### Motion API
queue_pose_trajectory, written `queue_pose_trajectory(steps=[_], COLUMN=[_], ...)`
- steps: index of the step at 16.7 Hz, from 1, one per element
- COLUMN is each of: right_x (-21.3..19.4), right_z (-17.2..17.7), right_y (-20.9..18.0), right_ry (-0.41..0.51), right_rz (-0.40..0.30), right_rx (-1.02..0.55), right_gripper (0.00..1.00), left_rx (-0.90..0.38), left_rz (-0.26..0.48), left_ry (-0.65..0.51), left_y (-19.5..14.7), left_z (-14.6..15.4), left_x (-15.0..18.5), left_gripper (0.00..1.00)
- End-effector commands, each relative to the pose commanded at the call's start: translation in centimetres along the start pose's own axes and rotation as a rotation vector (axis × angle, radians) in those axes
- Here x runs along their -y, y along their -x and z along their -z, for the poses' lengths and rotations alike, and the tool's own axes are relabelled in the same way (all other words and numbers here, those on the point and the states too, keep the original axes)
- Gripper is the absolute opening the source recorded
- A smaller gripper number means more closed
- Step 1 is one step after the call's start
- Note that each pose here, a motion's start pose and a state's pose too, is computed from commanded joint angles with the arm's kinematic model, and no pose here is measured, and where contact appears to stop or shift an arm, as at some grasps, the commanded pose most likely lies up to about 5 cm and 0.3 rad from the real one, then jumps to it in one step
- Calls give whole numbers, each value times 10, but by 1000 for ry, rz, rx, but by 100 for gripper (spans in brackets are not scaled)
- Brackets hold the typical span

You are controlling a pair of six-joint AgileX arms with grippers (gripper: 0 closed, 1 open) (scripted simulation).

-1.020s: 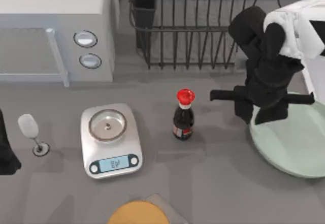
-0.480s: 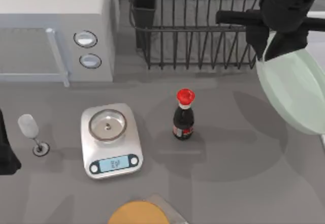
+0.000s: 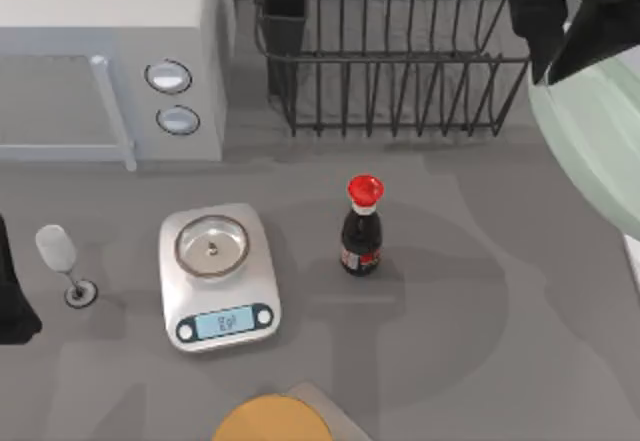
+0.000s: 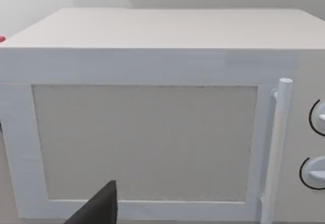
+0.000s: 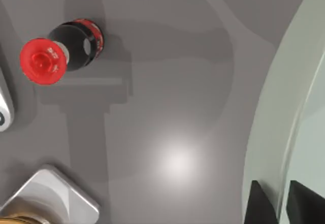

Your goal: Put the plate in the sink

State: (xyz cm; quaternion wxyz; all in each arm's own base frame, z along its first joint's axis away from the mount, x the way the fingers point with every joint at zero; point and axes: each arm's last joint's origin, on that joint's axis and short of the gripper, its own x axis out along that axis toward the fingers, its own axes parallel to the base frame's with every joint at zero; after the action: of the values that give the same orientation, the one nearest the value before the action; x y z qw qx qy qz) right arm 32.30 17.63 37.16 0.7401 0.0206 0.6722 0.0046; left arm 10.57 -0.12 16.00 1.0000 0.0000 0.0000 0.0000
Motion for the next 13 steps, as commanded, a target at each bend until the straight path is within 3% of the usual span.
queue_pose_trajectory(steps=[7, 10, 13], right_x=[5, 26, 71], right_z=[-5, -40, -95], right_y=[0, -18, -64], right_ry=[-4, -1, 4], right_rz=[1, 10, 31], right_rx=[0, -3, -41], right_gripper=[0, 0, 0], left_rx=[0, 0, 0], left_rz=[0, 0, 0], left_ry=[0, 0, 0], left_y=[0, 0, 0], left_z=[0, 0, 0], left_x=[0, 0, 0], left_gripper=[100, 100, 100])
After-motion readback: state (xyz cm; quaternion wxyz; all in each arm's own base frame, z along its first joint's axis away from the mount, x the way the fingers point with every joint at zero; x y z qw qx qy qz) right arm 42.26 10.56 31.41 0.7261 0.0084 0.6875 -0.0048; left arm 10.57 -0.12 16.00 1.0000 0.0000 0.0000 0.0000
